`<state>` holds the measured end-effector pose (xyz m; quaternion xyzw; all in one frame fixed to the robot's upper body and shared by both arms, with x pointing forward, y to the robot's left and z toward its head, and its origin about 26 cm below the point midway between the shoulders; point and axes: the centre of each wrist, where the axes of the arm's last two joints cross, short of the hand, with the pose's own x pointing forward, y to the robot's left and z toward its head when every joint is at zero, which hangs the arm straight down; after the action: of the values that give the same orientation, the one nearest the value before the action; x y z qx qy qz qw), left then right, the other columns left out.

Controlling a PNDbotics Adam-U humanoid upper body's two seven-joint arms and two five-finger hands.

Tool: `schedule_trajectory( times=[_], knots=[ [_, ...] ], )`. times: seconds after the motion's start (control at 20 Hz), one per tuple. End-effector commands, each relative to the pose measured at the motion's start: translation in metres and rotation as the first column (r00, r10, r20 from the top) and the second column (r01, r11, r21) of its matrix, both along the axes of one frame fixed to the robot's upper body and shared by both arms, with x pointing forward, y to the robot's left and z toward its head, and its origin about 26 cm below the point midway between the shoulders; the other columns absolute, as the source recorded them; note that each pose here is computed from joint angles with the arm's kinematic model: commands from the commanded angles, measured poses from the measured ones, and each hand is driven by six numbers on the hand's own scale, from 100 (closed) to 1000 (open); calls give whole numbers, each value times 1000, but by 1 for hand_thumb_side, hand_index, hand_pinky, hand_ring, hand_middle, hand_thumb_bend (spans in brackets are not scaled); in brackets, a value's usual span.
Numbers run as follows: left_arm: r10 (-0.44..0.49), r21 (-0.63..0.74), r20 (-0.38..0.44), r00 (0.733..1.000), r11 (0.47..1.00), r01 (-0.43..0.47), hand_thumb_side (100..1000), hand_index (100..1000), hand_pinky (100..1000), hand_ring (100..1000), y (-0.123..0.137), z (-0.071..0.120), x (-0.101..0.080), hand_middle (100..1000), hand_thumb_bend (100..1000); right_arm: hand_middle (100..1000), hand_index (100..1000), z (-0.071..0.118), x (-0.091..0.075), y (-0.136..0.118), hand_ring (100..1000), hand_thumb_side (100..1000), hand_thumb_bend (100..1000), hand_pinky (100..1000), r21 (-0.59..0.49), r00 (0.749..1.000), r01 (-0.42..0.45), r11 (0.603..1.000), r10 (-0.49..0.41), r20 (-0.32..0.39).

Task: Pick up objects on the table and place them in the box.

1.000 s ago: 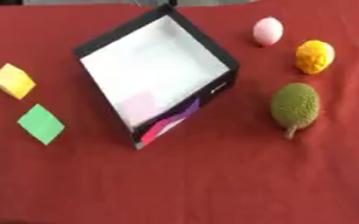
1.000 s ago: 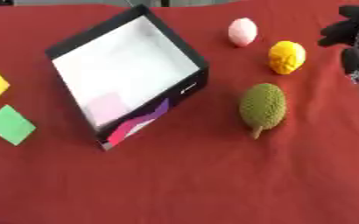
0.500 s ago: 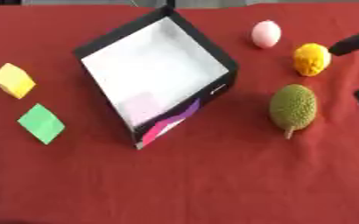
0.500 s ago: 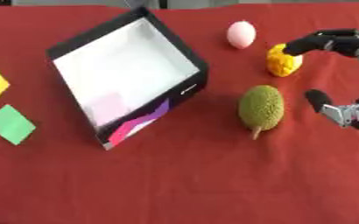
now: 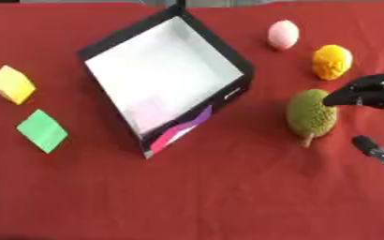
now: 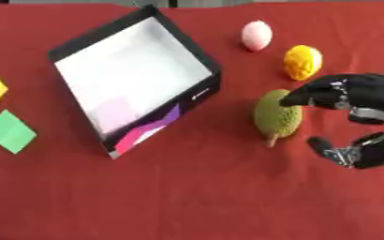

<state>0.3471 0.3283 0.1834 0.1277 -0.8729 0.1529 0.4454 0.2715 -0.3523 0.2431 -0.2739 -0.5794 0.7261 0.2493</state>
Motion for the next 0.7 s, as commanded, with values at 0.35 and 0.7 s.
schedule_trajectory(
  times=[0.35,0.7],
  knots=[
    [-5,39,19,1000,999,4,730,741,688,856,4,10,-1,696,100,836,974,7,2,13,831,492,159,901,50,990,2,999,-9,138],
    [-11,39,14,1000,999,10,730,738,688,856,3,10,0,692,100,841,978,10,5,20,840,555,385,910,68,981,-22,997,8,195]
  ],
)
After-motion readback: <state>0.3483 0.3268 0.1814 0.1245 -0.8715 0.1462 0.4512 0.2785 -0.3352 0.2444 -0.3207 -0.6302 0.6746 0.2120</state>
